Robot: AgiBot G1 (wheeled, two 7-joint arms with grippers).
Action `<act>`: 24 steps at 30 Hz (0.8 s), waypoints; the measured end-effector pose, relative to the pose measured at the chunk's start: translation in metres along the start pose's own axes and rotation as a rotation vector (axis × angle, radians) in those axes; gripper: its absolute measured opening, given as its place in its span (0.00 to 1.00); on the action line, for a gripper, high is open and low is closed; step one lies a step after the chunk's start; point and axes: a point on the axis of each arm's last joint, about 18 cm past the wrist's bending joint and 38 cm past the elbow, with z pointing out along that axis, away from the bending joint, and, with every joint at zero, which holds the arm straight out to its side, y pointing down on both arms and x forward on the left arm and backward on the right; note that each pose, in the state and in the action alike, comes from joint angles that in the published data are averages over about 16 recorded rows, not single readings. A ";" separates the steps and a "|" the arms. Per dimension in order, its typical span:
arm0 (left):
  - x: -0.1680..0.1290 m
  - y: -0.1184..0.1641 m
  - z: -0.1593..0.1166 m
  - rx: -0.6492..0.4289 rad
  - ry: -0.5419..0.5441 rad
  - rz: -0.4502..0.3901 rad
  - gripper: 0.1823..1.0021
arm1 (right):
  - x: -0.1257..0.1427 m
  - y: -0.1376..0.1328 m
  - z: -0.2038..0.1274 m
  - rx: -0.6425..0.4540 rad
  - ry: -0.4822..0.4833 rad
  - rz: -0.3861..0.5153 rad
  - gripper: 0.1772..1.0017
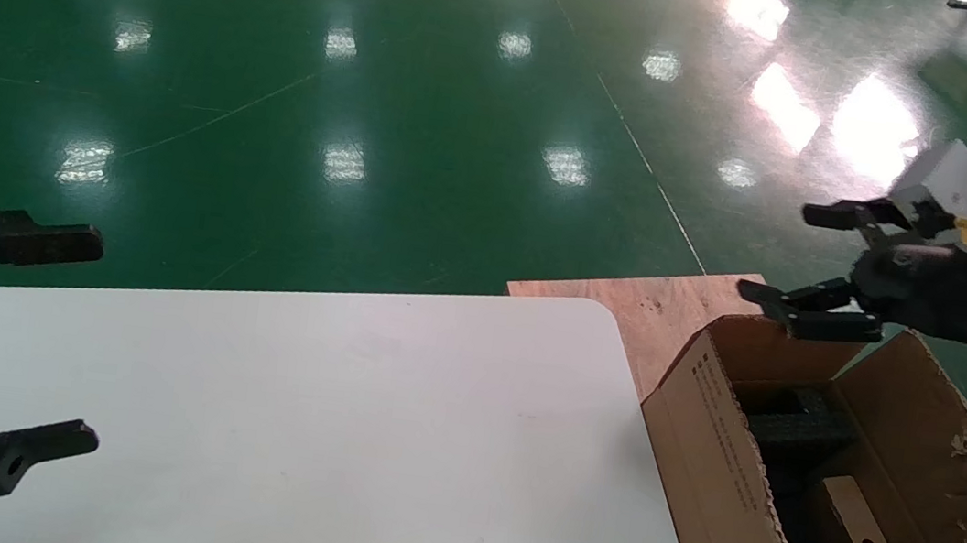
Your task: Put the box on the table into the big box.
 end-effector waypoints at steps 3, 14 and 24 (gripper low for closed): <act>0.000 0.000 0.000 0.000 0.000 0.000 1.00 | -0.007 -0.017 0.009 0.024 -0.054 -0.030 1.00; 0.000 0.000 0.000 0.000 0.000 0.000 1.00 | -0.044 -0.070 0.043 0.141 -0.270 -0.112 1.00; 0.000 0.000 0.000 0.000 0.000 0.000 1.00 | -0.086 -0.100 0.067 0.286 -0.465 -0.136 1.00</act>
